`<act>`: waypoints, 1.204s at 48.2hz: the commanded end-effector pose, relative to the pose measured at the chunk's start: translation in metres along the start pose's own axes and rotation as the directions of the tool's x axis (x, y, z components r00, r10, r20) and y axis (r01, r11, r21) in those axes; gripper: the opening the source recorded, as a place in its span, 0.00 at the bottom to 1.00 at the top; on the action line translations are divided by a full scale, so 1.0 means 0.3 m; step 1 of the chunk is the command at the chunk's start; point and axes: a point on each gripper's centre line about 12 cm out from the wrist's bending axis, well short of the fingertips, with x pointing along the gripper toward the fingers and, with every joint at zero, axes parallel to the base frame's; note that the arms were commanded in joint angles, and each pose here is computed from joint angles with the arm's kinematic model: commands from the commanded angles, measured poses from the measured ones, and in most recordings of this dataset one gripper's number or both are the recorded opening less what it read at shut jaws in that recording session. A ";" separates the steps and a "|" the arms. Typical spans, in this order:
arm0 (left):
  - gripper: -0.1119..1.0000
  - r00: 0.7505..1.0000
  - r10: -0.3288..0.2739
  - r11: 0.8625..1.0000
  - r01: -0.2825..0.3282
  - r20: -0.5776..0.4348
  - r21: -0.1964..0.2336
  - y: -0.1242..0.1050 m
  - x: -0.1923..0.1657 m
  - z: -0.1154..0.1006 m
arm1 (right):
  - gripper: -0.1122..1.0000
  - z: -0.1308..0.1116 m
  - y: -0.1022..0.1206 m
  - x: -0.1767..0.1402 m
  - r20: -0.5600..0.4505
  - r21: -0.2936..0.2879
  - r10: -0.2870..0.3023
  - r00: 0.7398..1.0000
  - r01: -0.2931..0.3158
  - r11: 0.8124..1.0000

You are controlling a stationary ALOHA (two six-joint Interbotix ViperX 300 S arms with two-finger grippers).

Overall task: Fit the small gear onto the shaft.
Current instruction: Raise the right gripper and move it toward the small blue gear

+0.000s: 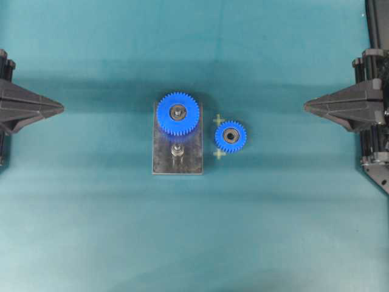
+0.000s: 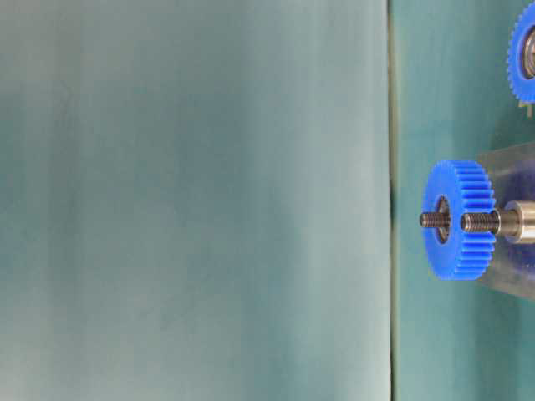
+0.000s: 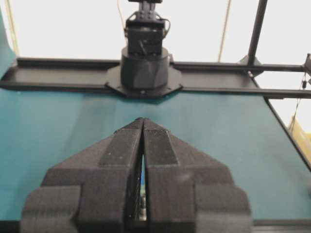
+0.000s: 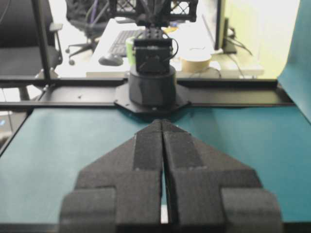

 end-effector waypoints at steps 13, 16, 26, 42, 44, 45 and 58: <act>0.10 0.990 -0.004 1.000 0.002 -0.142 -0.013 -0.002 0.086 -0.057 | 0.11 -0.118 -0.010 -0.010 -0.233 0.182 -0.019 0.972 0.063 0.981; 0.10 0.978 0.001 1.000 -0.004 -0.209 -0.014 0.002 0.100 -0.092 | 0.11 -0.139 -0.013 -0.012 -0.298 0.189 -0.022 0.954 0.081 0.979; 0.10 0.937 0.019 1.000 -0.022 -0.350 -0.005 0.017 0.142 -0.175 | 0.11 -0.184 -0.040 0.008 -0.498 0.186 -0.046 0.866 0.158 0.970; 0.10 0.874 0.020 1.000 -0.012 -0.486 0.020 0.021 0.246 -0.248 | 0.11 -0.253 -0.099 0.096 -0.701 0.163 -0.078 0.709 0.266 0.950; 0.10 0.873 0.020 0.999 -0.005 -0.488 0.032 0.021 0.257 -0.247 | 0.11 -0.260 -0.107 0.116 -0.717 0.158 -0.081 0.692 0.274 0.948; 0.10 0.874 0.020 0.999 -0.002 -0.486 0.038 0.022 0.262 -0.245 | 0.11 -0.268 -0.109 0.125 -0.727 0.157 -0.080 0.682 0.278 0.948; 0.10 0.879 0.024 0.998 0.006 -0.475 0.062 0.026 0.274 -0.230 | 0.11 -0.360 -0.172 0.261 -0.814 0.137 -0.091 0.574 0.342 0.930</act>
